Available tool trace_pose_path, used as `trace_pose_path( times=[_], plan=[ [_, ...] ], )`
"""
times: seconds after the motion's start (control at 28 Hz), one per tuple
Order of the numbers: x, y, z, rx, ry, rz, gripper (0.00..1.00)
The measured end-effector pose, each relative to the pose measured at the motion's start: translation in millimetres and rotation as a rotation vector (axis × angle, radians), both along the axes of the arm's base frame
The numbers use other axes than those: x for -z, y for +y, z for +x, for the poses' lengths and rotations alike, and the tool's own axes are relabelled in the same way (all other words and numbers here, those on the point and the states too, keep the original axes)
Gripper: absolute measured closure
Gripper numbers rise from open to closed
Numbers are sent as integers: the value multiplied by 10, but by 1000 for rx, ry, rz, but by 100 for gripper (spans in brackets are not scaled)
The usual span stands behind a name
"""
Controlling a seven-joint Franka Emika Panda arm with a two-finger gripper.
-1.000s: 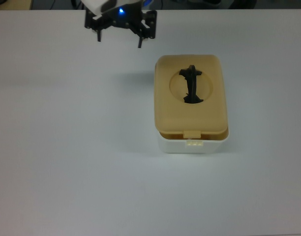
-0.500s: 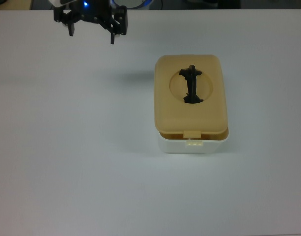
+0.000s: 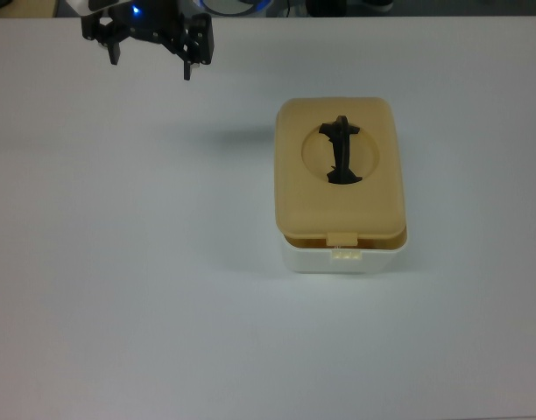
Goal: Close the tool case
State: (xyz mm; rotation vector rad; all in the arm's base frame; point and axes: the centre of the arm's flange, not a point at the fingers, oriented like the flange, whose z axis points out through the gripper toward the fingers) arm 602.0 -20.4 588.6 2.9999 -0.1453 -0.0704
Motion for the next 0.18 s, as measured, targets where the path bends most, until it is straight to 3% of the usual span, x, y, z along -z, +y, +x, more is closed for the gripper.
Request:
trace_pose_path(
  times=[0.18],
  plan=[
    [0, 0, 0, 0, 0, 0, 0]
  ],
)
